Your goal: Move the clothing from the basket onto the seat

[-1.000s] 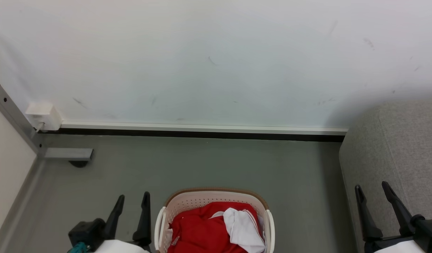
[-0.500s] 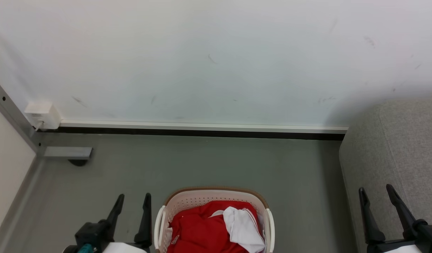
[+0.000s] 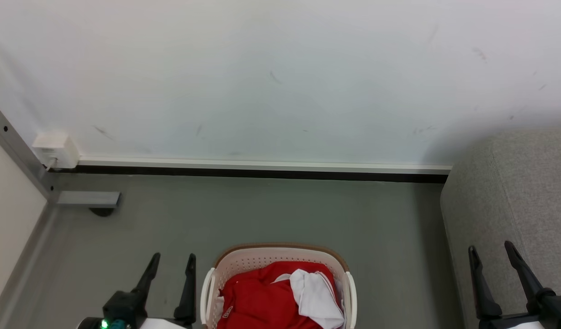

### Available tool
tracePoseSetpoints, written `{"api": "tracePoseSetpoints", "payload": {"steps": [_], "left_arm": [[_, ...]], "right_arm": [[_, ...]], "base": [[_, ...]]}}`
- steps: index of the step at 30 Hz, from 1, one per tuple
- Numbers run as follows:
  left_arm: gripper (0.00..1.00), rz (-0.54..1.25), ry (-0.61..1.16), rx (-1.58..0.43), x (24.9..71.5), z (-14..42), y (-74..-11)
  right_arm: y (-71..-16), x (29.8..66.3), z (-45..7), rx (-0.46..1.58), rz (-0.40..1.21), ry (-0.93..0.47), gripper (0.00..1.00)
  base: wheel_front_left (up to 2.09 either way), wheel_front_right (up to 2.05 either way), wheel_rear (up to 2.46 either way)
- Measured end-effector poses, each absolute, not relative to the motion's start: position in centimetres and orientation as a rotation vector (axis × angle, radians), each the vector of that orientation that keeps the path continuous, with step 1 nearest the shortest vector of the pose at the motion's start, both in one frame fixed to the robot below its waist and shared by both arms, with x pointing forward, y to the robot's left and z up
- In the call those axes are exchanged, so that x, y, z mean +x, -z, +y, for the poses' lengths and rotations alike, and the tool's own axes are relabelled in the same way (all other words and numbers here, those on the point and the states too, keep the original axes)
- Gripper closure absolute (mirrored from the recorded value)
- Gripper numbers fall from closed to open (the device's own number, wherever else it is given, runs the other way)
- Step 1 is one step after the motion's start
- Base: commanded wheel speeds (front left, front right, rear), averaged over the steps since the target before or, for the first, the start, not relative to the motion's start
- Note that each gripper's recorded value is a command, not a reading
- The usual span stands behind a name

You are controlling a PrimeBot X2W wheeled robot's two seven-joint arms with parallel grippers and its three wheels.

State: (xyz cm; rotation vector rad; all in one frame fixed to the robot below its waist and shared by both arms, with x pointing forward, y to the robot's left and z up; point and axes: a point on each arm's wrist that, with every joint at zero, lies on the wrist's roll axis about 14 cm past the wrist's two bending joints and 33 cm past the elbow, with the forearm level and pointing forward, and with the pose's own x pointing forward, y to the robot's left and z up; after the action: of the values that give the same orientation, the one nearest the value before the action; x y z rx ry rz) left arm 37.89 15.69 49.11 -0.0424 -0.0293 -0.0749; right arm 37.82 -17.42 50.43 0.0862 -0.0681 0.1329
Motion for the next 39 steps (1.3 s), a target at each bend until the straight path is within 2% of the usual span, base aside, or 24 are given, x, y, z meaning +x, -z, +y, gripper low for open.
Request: {"api": "tracePoseSetpoints", "payload": {"steps": [31,39], "left_arm": [[0.00,-0.002,0.059,-0.048,37.9,16.2,-48.2],[0.00,-0.003,0.125,-0.046,39.5,14.3,-48.2]], "right_arm": [[-49.7,37.8,-17.9,0.121,-0.047,-0.109,0.00],[-49.4,38.6,-18.0,0.125,-0.043,-0.104,0.00]], "base": [[0.00,0.00,0.00],[0.00,0.00,0.00]]}}
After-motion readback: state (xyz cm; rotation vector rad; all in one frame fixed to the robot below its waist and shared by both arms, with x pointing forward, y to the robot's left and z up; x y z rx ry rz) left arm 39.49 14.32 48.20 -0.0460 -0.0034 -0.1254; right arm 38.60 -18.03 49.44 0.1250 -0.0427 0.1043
